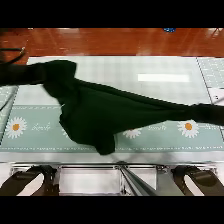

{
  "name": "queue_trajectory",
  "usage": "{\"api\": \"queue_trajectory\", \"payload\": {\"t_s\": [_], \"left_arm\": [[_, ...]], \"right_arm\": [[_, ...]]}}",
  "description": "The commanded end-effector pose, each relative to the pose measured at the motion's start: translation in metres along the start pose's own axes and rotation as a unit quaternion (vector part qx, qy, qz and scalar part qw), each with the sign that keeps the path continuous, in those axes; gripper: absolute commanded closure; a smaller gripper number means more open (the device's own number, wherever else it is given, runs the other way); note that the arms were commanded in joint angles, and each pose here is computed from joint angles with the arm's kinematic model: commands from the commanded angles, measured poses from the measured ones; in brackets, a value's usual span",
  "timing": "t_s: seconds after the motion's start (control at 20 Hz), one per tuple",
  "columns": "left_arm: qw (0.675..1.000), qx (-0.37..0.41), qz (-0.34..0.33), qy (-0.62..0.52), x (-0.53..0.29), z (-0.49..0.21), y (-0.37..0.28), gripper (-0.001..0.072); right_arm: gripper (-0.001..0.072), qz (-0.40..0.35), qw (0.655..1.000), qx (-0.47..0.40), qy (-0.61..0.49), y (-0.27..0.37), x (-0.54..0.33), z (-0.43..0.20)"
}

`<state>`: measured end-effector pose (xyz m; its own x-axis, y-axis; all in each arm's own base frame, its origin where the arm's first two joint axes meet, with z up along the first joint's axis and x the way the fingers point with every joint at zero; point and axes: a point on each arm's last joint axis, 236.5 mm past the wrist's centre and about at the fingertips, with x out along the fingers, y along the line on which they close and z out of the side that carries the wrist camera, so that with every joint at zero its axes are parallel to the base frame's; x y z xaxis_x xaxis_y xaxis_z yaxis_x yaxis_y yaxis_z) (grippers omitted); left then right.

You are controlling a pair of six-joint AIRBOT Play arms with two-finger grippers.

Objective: Fold the shirts.

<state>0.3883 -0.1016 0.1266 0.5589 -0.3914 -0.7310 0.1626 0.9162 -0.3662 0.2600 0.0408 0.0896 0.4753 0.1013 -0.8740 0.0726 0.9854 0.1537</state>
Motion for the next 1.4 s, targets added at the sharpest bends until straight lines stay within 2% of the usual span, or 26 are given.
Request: {"api": "queue_trajectory", "payload": {"t_s": [0.0,0.3,0.35,0.4,0.5,0.55,0.8,0.9,1.0,1.15,1.35], "left_arm": [[0.995,-0.058,-0.063,0.054,0.098,0.015,0.004,0.069],[0.979,-0.062,-0.11,0.161,0.157,0.018,0.004,0.0675],[0.978,-0.066,-0.11,0.168,0.157,0.017,0.007,0.0509],[0.976,-0.073,-0.107,0.173,0.154,0.017,0.011,0.0188],[0.972,-0.082,-0.108,0.194,0.137,0.014,0.023,0.0199],[0.969,-0.09,-0.107,0.203,0.124,0.013,0.034,0.0199],[0.973,-0.121,-0.088,0.177,0.041,0.02,0.083,0.0198],[0.973,-0.142,-0.078,0.164,0.023,-0.003,0.093,0.0198],[0.966,-0.179,-0.068,0.173,0.028,-0.055,0.099,0.0198],[0.936,-0.256,-0.066,0.232,0.041,-0.162,0.089,0.0199],[0.908,-0.289,-0.081,0.293,0.034,-0.251,0.062,0.0198]], "right_arm": [[0.0683,0.004,1.0,0.016,0.014,0.005,0.079,0.021],[0.0683,-0.011,0.991,0.09,0.094,-0.021,0.167,0.033],[0.0682,-0.005,0.989,0.111,0.098,-0.025,0.171,0.039],[0.0634,0.002,0.987,0.13,0.097,-0.029,0.171,0.046],[0.0322,0.021,0.987,0.135,0.088,-0.036,0.16,0.064],[0.0305,0.02,0.986,0.135,0.091,-0.045,0.149,0.071],[0.0305,-0.008,0.985,0.154,0.072,-0.113,0.073,0.082],[0.0305,-0.017,0.982,0.185,0.044,-0.128,0.058,0.071],[0.0305,-0.002,0.98,0.194,0.032,-0.119,0.061,0.047],[0.0305,0.061,0.975,0.206,0.054,-0.082,0.082,-0.006],[0.0305,0.096,0.969,0.211,0.089,-0.059,0.097,-0.052]]}}
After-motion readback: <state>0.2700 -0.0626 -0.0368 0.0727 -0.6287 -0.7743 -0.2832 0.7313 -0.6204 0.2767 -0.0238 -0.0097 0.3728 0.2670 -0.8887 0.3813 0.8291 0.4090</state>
